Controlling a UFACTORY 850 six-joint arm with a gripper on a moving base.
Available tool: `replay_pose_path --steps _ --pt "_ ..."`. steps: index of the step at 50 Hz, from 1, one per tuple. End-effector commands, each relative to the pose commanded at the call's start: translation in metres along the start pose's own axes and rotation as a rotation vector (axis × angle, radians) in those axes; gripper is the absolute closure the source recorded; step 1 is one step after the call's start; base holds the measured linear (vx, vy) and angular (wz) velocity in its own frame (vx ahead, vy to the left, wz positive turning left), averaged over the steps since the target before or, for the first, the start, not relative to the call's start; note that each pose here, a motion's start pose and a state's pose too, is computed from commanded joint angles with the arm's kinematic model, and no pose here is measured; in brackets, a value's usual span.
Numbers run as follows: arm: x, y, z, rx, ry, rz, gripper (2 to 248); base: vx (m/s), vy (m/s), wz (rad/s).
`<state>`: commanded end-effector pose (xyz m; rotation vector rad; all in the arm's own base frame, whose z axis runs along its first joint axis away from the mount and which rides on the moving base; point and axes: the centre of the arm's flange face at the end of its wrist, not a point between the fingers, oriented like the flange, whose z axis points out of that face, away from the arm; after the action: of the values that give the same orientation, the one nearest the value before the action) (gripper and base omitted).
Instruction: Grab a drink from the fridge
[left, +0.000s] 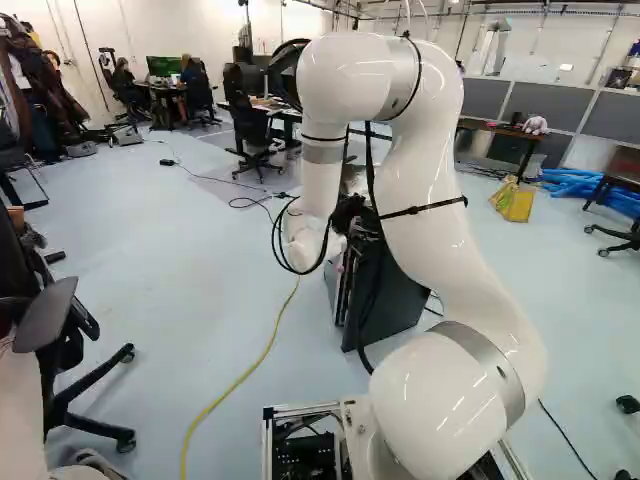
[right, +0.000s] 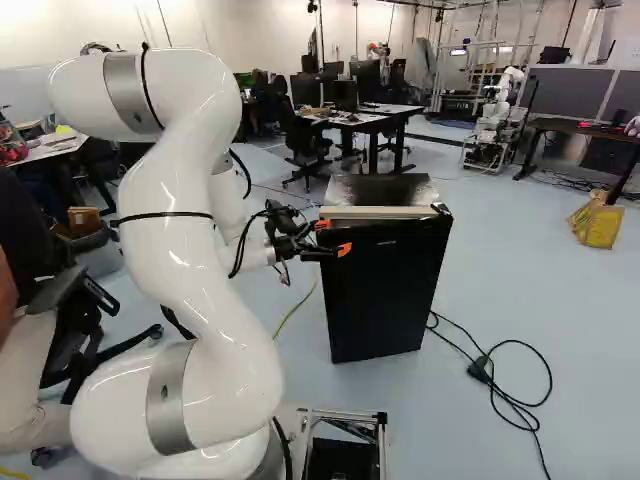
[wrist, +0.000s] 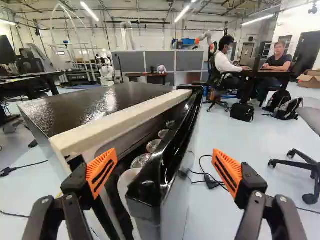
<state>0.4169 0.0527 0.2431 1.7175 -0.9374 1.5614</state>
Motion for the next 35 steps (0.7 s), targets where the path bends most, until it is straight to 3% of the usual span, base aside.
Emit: replay_pose_path --steps 35 --pt "0.003 0.074 -0.025 0.004 -0.026 -0.106 3 0.0 0.0 0.0"
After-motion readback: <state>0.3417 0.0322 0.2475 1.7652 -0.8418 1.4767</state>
